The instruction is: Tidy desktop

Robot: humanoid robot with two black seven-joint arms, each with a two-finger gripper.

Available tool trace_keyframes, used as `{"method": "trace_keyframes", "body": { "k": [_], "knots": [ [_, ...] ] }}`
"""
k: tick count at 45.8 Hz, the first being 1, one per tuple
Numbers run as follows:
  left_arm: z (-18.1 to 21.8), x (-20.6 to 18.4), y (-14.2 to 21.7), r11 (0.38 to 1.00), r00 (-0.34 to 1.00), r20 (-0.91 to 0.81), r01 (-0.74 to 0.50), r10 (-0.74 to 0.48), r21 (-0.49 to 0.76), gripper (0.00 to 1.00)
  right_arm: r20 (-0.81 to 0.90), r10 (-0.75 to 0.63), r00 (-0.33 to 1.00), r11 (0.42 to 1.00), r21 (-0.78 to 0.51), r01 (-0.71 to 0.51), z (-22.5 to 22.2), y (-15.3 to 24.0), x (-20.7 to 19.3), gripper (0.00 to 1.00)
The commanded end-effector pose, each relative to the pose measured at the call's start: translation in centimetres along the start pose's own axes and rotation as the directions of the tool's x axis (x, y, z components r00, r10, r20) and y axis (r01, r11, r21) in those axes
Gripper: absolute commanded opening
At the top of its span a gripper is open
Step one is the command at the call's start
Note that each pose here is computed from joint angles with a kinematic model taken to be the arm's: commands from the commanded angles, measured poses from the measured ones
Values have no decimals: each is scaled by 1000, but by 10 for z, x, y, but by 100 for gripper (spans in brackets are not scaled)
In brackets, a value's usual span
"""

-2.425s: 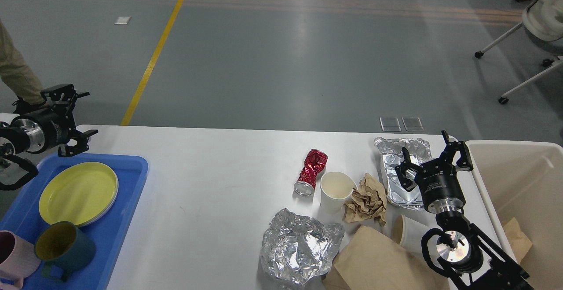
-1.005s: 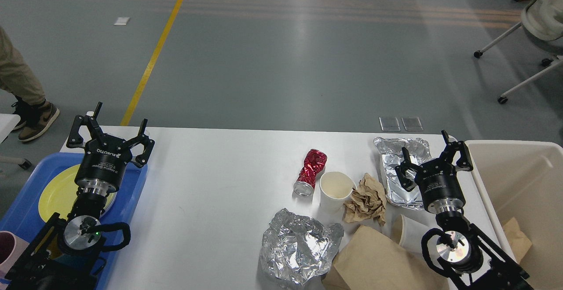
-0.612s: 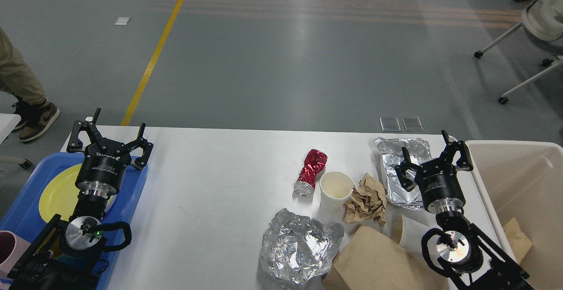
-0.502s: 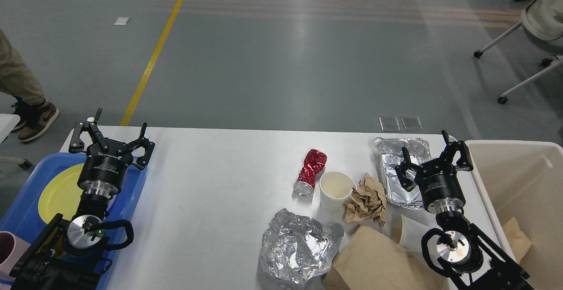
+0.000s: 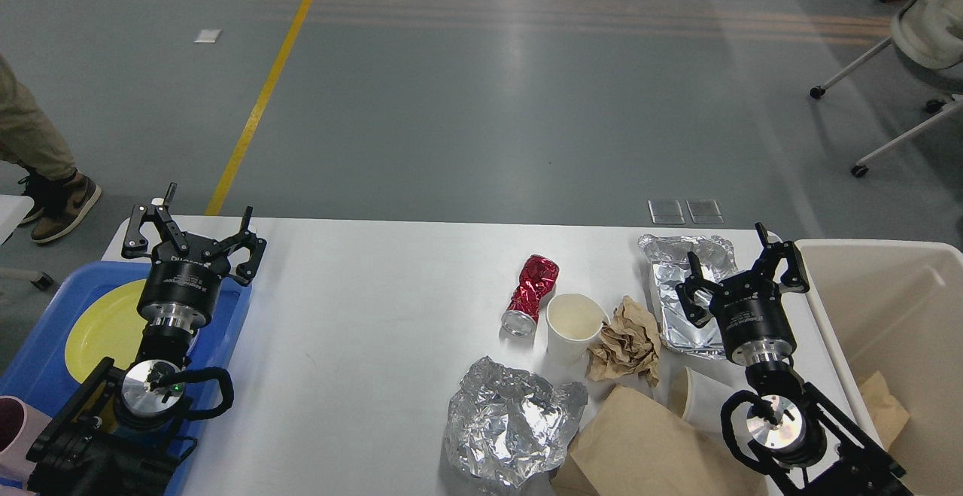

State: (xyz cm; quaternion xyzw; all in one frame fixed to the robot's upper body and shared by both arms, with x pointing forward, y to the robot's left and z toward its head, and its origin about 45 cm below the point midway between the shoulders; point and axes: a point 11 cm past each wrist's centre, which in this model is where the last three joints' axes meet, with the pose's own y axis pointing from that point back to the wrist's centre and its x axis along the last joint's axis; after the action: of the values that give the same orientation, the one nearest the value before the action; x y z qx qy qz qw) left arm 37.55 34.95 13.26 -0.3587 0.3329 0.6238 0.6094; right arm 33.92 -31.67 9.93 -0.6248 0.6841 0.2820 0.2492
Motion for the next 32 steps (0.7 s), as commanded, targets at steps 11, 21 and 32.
{"method": "trace_keyframes", "body": {
  "k": [11,21,32],
  "knots": [
    [-10,2,-5,1000,1000,1,-14,14,12,96,0,0,1000,1000,0,0,0,0,0,100],
    [-9,3,-4,1000,1000,-22,12,-12,4,96,0,0,1000,1000,0,0,0,0,0,100],
    [-10,7,2,996,995,-48,92,-91,13,96,-1,0,1000,1000,0,0,0,0,0,100]
  ]
}}
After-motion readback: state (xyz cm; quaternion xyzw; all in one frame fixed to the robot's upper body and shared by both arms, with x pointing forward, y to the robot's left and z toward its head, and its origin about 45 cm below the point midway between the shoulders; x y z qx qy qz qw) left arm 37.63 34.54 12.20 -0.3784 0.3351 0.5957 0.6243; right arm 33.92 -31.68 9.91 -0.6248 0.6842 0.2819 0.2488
